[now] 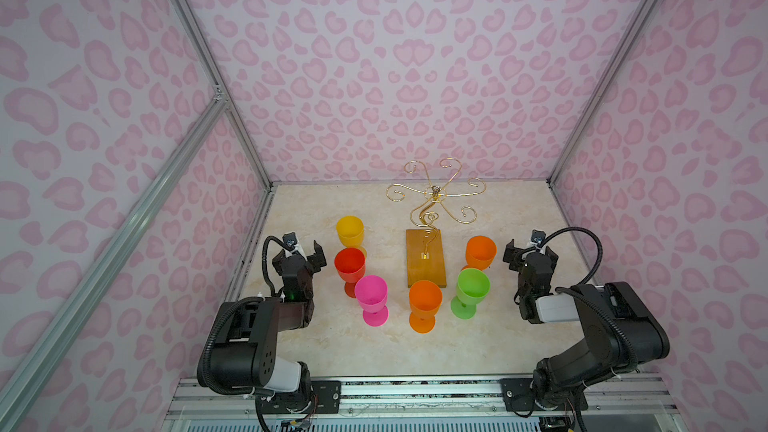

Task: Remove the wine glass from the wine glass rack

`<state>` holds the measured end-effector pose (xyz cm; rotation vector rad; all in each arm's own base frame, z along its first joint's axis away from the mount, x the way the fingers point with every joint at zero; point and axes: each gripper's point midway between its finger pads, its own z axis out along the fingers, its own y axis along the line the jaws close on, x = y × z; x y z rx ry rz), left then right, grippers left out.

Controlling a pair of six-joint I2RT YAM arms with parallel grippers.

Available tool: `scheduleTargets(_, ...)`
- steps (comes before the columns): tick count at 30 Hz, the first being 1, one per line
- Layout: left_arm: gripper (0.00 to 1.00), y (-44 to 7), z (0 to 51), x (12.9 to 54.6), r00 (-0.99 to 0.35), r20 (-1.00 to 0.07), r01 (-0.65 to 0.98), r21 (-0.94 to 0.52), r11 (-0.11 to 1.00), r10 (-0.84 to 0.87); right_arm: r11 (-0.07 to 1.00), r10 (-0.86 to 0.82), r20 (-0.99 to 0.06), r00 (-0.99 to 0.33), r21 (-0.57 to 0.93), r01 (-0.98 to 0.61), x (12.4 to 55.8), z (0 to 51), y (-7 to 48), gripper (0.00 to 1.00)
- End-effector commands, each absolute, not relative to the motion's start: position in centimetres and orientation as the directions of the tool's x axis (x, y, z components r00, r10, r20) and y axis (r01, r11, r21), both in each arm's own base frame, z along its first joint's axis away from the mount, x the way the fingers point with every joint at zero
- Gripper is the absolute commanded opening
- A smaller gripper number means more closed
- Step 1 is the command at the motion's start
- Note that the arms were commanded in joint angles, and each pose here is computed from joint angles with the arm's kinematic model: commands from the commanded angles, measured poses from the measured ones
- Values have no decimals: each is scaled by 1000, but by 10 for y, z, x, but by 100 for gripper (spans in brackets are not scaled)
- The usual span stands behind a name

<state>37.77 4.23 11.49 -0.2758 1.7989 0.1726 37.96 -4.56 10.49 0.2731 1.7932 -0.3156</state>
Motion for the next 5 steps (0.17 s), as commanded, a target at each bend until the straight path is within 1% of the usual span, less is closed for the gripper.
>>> scheduleTargets(1,97,44,120,380,-206,-974,-286,-29,958,-91,936,19,-974,-227,-63,347,379,106,-45,99)
scheduleTargets(5,97,44,120,379,-201,-975,-284,-30,958,-90,935,19,-974,-227,-63,349,379,106,-45,99)
